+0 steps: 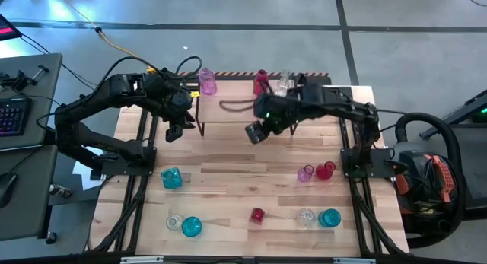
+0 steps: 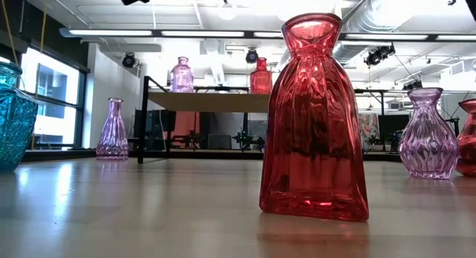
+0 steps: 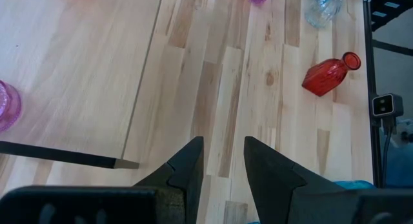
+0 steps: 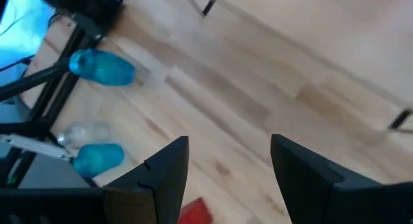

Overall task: Sort vases onto shelf
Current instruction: Put the bottom right blue vase on the shelf

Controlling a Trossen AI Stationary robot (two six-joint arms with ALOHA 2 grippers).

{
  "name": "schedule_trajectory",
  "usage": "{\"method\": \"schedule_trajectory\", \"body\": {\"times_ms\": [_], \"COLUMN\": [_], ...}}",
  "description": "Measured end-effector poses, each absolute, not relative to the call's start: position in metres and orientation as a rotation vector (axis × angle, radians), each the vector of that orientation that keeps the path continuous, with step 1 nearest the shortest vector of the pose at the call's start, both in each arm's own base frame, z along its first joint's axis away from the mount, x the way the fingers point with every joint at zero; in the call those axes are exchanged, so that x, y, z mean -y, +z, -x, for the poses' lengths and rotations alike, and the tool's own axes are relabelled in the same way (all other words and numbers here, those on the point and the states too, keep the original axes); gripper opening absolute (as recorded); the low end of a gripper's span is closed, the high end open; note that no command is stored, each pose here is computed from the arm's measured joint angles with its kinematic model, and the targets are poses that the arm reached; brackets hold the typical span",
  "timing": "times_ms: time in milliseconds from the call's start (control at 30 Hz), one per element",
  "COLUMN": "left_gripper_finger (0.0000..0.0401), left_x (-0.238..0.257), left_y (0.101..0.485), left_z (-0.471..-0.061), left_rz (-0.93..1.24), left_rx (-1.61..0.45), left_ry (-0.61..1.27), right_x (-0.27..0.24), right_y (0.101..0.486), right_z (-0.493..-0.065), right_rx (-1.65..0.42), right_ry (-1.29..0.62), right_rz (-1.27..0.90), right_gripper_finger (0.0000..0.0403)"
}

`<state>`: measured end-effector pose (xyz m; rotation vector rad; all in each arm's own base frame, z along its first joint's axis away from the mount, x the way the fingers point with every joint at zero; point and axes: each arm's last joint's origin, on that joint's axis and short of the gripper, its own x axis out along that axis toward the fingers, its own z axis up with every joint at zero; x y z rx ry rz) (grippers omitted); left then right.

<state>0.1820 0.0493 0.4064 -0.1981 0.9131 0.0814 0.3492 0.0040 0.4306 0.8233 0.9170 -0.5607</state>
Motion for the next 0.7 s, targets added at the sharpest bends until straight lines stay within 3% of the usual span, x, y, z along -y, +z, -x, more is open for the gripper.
{"method": "schedule_trajectory", "body": {"times_ms": [700], "left_gripper_finger": [0.0104], "left_x": [-0.049], "left_y": [0.406], "left_z": [-0.182], "left_rz": [0.198], "left_rx": [-0.913], "left_ry": [0.082], "right_x": [-0.12], "right_y": [0.389], "right_z": [-0.338], "right_rx": [-0.848], "right_ry": [-0.928], "right_rz": [-1.082], "right_gripper_finger": [0.0199]}}
